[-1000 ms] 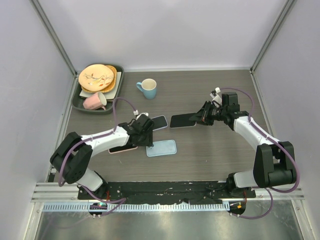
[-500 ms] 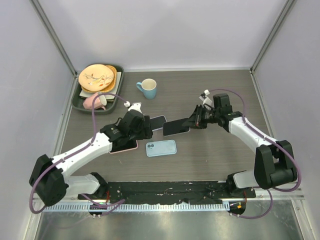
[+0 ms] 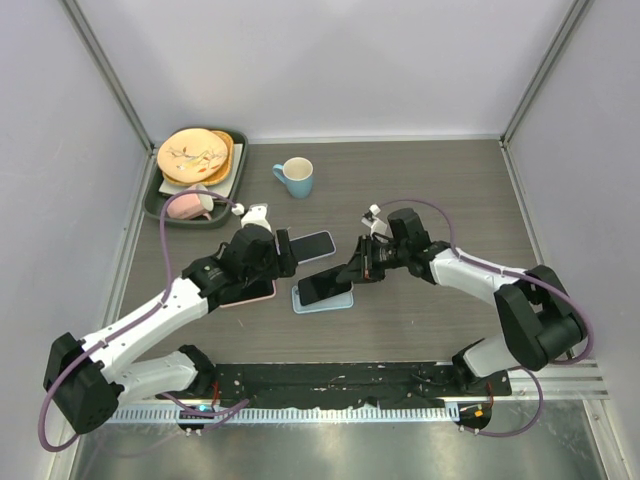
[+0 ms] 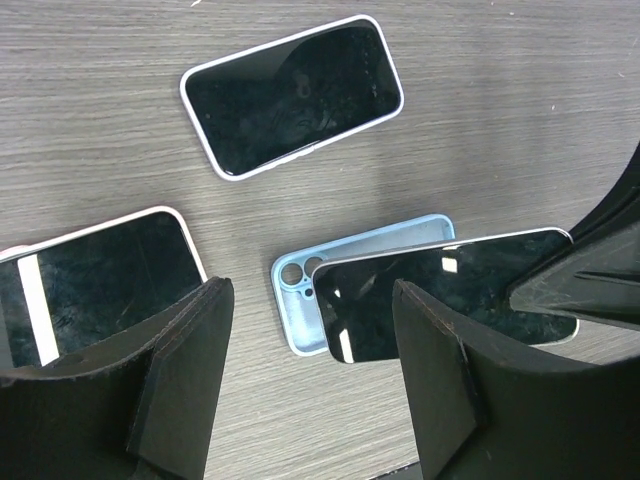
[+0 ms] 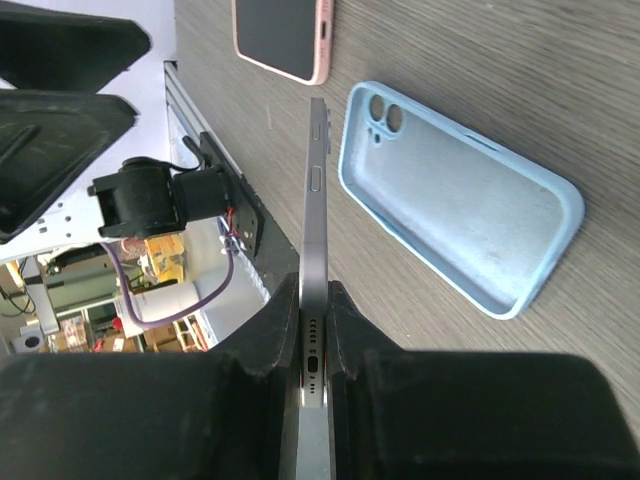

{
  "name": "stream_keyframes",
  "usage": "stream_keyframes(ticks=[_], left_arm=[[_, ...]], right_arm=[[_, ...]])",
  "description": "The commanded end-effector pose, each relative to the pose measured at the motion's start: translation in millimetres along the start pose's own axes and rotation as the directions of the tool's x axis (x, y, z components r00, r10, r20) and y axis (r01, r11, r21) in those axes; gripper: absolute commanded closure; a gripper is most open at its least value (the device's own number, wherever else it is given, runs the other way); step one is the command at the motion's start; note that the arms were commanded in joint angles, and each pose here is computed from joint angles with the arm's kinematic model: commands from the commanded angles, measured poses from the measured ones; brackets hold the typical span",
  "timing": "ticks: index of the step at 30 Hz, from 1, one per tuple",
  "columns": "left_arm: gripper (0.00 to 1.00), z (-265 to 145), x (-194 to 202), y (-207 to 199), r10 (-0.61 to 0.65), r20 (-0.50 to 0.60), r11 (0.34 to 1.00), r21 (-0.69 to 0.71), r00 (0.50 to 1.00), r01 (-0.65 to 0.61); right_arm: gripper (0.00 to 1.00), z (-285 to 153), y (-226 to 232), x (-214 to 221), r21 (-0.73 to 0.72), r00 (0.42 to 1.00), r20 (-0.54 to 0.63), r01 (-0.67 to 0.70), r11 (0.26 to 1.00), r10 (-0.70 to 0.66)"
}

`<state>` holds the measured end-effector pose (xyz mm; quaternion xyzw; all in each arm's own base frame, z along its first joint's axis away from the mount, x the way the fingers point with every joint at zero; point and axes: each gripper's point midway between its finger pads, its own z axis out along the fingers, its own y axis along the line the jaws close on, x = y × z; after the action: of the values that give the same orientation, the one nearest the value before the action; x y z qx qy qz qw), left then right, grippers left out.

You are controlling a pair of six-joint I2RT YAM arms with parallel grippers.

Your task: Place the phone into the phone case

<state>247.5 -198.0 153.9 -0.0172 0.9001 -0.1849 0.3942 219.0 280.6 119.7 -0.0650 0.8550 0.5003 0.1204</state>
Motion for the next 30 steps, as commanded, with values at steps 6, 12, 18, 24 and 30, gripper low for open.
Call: stream_keyframes(ticks=[6, 12, 18, 24, 30], left_arm=[[0.31, 2.9, 0.9, 5.9, -0.008, 0.011, 1.000, -0.019, 1.000, 0.008], [0.31, 4.4, 4.5, 6.6, -0.009, 0.001, 1.000, -0.019, 1.000, 0.009], [0.31, 4.1, 6.4, 9.4, -0.011, 0.001, 1.000, -0.024, 1.000, 0.011], [0.31, 6.9, 10.5, 11.6, -0.009, -0.008, 0.999, -0.032, 1.000, 0.009], [0.31, 13.4, 18.4, 11.4, -0.007, -0.035, 0.999, -0.031, 0.999, 0.006]], right_arm=[[0.99, 11.3, -8.2, -6.4, -0.026, 0.998, 0.053, 0.027, 0.999, -0.025], [0.99, 18.2, -20.4, -3.5, -0.013, 0.999, 0.045, 0.011, 1.000, -0.010], [0.99, 21.3, -26.6, -0.6, -0.006, 1.000, 0.027, -0.003, 1.000, 0.003], [0.99, 24.2, -38.4, 10.5, 0.016, 0.999, 0.004, -0.038, 0.999, 0.038], [0.99, 31.2, -59.7, 23.8, 0.060, 0.998, -0.027, -0.052, 0.997, 0.054]])
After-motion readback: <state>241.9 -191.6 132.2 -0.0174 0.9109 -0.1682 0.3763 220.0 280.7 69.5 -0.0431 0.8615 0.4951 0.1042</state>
